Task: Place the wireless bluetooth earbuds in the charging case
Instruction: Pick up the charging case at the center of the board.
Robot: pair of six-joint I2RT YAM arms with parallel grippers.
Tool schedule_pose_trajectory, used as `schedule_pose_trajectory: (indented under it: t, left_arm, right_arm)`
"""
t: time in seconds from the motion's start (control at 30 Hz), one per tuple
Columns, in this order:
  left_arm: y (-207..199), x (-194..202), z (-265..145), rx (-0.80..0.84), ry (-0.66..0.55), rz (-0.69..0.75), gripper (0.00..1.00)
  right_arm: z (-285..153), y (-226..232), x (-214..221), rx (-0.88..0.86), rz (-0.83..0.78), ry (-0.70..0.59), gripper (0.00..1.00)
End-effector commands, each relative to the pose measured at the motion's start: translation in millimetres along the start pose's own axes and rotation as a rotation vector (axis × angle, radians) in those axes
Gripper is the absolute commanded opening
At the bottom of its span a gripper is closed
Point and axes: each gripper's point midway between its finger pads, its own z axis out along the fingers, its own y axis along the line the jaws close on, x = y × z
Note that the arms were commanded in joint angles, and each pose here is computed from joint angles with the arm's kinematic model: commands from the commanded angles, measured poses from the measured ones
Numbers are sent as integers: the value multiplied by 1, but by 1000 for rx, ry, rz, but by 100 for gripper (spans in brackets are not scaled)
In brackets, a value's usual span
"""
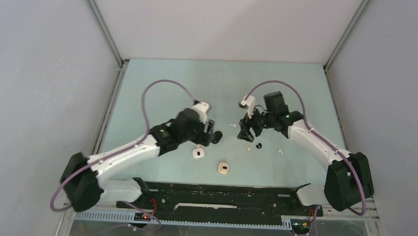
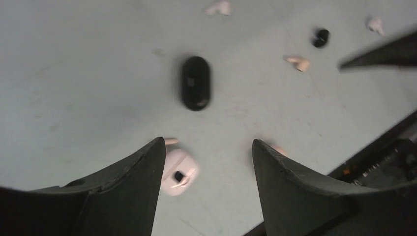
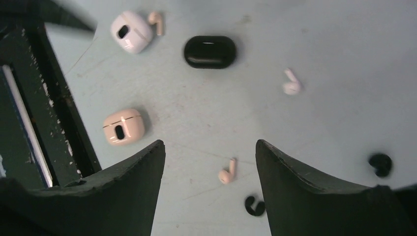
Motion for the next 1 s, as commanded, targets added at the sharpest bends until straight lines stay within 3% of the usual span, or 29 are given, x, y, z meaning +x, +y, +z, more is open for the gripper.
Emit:
schedule_pose_trajectory:
  t: [0.0, 0.2, 0.33, 0.5, 0.7, 0.97]
  left_arm:
    - [-61, 11, 21, 39, 78, 30, 72]
    - [-121, 65, 46, 62, 208, 72, 81]
    - [-138, 87, 52, -8, 304, 115, 82]
    - [-142, 117, 42, -77, 378, 213, 84]
    - [-127, 127, 33, -137, 384, 187, 85]
    - [-133, 139, 44, -97, 410, 194, 87]
  right_arm:
    - [-39, -32, -32, 56, 126, -145, 70]
    - [-71, -66, -20, 147, 251, -196, 70]
    - [-82, -73, -18, 173, 277, -217, 71]
    - [-89, -75, -19, 184, 281, -234, 72]
    - [-95, -75, -20, 186, 295, -247, 73]
    - [-96, -76, -20, 187, 305, -252, 73]
